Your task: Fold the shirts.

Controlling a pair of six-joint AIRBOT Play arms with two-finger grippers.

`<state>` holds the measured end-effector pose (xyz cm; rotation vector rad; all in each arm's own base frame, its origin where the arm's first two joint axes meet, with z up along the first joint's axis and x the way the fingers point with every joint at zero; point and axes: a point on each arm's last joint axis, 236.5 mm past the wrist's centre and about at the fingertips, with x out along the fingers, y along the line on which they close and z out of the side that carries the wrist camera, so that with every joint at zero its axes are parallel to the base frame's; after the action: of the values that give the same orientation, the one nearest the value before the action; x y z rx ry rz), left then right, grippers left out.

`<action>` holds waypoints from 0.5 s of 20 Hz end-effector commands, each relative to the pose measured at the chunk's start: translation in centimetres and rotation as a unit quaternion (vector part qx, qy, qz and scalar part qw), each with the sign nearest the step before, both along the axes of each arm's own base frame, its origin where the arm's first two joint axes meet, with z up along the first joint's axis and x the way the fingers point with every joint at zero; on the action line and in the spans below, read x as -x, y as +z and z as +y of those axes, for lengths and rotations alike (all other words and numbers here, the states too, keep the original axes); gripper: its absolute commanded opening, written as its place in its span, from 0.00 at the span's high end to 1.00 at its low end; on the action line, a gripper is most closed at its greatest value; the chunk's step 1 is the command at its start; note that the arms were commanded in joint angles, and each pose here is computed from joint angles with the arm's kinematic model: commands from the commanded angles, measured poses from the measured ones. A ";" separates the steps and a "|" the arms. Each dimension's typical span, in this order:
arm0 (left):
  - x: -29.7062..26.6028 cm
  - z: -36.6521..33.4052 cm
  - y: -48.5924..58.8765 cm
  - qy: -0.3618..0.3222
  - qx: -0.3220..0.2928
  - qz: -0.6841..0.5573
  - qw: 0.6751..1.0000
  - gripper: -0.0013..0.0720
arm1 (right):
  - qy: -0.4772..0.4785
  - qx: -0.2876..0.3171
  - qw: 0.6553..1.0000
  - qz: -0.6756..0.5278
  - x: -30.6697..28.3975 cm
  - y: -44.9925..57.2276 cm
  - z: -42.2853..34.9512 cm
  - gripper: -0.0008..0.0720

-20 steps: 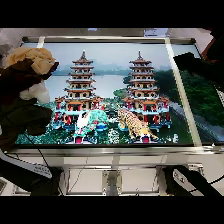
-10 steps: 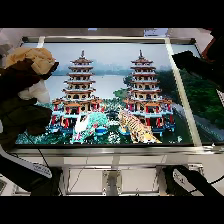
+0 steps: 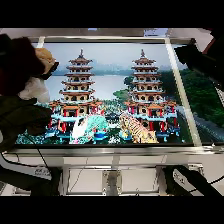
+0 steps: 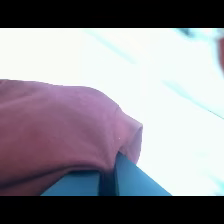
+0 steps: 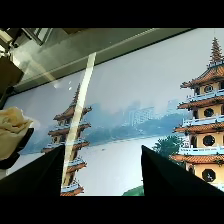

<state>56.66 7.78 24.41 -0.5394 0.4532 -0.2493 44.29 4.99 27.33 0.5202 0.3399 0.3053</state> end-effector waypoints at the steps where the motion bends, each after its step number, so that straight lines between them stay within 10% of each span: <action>1: 5.5 -15.4 5.8 -0.218 0.019 -0.042 0.975 0.96 | -0.001 0.002 1.000 -0.021 0.4 1.9 0.0 0.24; 10: 18.6 -44.6 -10.2 -0.496 -0.165 0.132 0.842 0.96 | 0.043 0.174 0.983 0.024 4.3 0.2 -0.4 0.24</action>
<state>43.22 -29.71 19.87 -0.1445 0.8701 -1.0091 41.41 4.83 30.06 0.2746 0.3358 0.3119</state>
